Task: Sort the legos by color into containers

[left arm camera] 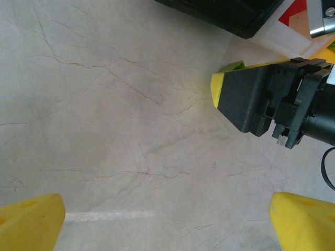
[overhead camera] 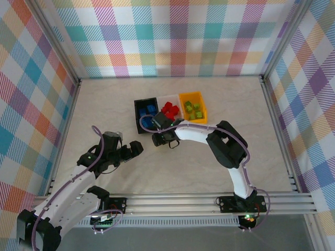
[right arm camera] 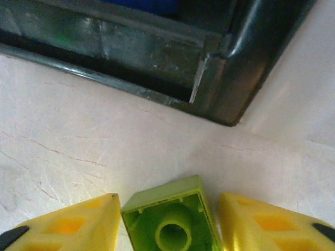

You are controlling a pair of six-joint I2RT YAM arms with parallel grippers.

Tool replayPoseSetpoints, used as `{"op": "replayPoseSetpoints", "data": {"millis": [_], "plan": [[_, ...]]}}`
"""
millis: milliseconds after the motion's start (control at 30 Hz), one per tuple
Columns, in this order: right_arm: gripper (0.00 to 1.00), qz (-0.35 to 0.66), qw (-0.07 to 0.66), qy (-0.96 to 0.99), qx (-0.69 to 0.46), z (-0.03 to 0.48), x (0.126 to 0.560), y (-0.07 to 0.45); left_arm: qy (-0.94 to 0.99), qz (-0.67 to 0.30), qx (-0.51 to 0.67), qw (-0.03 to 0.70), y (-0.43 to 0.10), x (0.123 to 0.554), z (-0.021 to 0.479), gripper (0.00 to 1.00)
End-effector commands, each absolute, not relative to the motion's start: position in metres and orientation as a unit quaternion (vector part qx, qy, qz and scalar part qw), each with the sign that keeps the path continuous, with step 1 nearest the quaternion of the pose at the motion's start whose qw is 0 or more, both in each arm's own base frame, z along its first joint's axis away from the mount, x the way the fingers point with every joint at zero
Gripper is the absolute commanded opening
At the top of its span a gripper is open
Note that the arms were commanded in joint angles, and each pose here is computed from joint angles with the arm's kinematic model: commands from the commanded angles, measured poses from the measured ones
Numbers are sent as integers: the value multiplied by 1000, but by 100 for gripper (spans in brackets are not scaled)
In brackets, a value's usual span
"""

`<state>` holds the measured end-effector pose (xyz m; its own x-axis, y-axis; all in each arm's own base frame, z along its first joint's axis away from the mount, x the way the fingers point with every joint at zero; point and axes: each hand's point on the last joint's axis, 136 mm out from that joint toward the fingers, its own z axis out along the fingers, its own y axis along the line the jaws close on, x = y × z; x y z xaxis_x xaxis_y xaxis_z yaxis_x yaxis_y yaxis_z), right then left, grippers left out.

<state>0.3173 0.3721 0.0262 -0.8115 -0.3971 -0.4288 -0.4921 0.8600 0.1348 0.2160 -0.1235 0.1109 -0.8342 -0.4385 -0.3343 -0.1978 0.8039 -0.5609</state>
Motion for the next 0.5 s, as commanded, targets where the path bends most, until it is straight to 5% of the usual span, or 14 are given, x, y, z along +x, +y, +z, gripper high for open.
{"op": "replayPoseSetpoints", "data": {"millis": [0, 200, 467], "plan": [[47, 111, 199, 943, -241, 24, 314, 369, 919, -265, -176, 233, -122, 219, 112, 100], [34, 136, 243, 930, -239, 59, 317, 369, 918, -266, -177, 235, -122, 220, 113, 100], [32, 146, 324, 919, -172, 138, 344, 309, 914, -270, -176, 246, -123, 223, 120, 100]]}}
